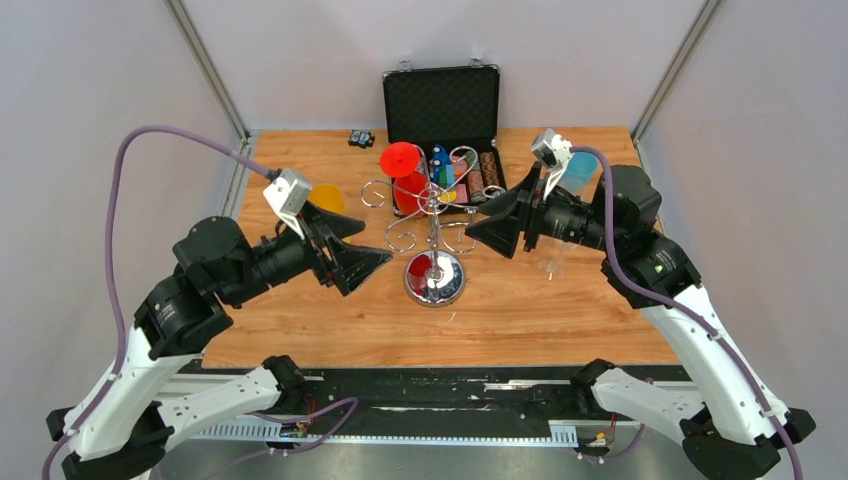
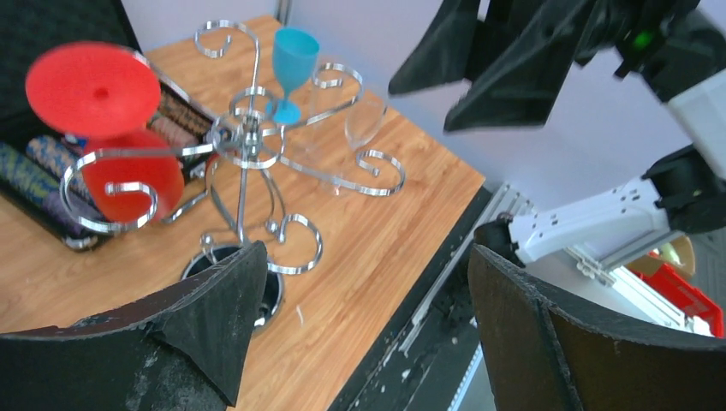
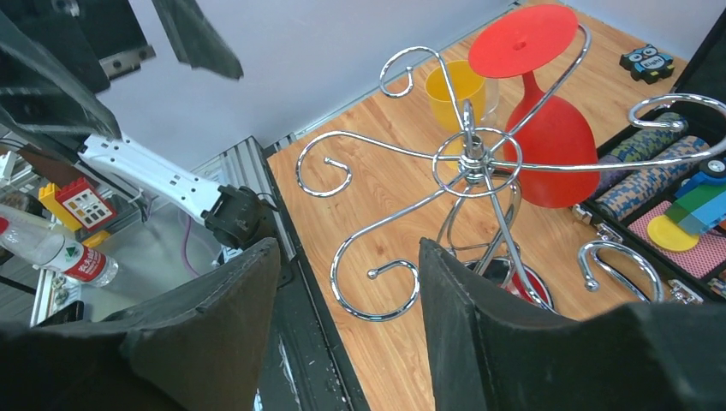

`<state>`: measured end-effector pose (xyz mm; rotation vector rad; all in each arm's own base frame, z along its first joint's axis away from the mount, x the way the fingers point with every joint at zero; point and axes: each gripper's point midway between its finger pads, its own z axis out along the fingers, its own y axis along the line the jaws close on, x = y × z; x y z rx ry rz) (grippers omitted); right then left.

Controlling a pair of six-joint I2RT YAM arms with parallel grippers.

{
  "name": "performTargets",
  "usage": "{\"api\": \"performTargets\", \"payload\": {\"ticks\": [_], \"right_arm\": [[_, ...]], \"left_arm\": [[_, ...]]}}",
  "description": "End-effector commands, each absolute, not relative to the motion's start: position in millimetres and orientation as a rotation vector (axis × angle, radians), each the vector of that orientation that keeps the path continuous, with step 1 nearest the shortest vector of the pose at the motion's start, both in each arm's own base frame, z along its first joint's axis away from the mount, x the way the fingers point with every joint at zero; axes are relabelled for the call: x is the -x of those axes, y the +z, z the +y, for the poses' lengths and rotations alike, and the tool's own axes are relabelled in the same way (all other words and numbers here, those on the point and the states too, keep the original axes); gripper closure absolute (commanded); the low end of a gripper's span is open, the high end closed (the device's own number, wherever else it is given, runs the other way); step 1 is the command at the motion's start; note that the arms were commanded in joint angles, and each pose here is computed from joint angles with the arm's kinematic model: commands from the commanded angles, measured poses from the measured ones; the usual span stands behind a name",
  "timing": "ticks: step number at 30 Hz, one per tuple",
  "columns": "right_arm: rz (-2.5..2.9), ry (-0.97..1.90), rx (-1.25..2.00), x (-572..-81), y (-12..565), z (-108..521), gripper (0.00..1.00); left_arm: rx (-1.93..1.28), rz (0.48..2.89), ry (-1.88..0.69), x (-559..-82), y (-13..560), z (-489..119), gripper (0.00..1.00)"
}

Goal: Take the wine glass off the wine glass rack
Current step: Pick up the wine glass from the wine rack.

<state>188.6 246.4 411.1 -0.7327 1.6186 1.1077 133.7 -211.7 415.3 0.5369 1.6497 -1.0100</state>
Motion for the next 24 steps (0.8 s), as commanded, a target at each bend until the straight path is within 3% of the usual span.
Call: {"api": "performTargets", "payload": {"ticks": [1,13,24], "right_arm": [[1.499,1.073,0.775,-181.1,429.4,248.1,0.4],[1.411,1.058,0.796,-156.7,443.9,234.0,0.39],[1.373,1.037,0.819,-142.6,446.0,223.9,0.37]], "left_arm": [[-0.507,1.566,-1.03,-146.2,461.3,-223.5,0.06],[-0.37,1.649,-0.922,-220.7,488.4,-221.8,0.06],[-0.283,1.732,-0.978,-292.6,458.7,-201.6,0.07]]}}
